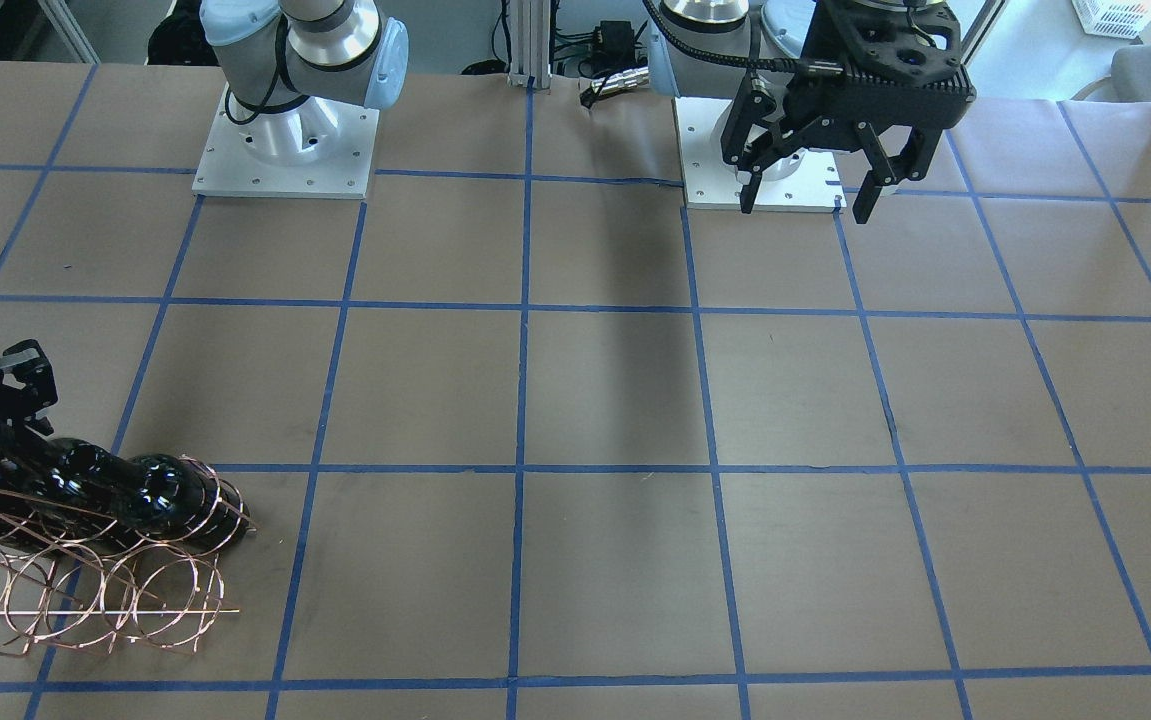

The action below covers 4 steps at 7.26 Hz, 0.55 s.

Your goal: Place wine into wine basket

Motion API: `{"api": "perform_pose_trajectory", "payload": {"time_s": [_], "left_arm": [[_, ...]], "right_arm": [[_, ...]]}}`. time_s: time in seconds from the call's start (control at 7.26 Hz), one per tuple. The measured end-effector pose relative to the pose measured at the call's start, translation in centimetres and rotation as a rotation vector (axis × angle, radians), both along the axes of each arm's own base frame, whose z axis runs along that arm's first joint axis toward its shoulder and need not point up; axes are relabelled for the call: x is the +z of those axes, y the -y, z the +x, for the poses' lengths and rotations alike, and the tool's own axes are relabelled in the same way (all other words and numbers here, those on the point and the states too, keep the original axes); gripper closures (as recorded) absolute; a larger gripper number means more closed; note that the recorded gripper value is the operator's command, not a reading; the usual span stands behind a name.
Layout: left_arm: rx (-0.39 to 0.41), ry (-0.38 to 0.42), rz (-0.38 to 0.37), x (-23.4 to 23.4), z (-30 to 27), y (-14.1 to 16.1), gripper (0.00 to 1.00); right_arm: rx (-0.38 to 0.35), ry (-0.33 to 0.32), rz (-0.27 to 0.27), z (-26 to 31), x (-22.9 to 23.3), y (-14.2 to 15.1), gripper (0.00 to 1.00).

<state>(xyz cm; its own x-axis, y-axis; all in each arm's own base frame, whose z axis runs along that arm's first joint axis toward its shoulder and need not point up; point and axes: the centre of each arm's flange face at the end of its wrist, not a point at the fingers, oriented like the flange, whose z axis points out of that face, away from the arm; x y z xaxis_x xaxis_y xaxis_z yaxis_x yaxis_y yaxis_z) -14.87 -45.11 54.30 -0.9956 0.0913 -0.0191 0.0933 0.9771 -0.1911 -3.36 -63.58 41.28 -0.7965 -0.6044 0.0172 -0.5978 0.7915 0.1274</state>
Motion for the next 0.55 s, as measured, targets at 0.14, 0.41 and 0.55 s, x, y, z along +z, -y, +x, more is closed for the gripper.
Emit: {"api": "perform_pose_trajectory", "payload": {"time_s": [0.14, 0.41, 0.55], "left_arm": [[0.003, 0.004, 0.01, -0.3, 0.2, 0.1, 0.0], [0.008, 0.012, 0.031, -0.9, 0.5, 0.3, 0.0], [0.008, 0.015, 0.04, -1.3, 0.5, 0.3, 0.0]], "right_arm": [[-0.002, -0.003, -0.006, 0.0, 0.3, -0.1, 0.01], [-0.008, -0.012, -0.033, 0.2, 2.4, -1.1, 0.01], [-0.019, -0.019, -0.057, 0.5, 4.6, -2.3, 0.01]]}}
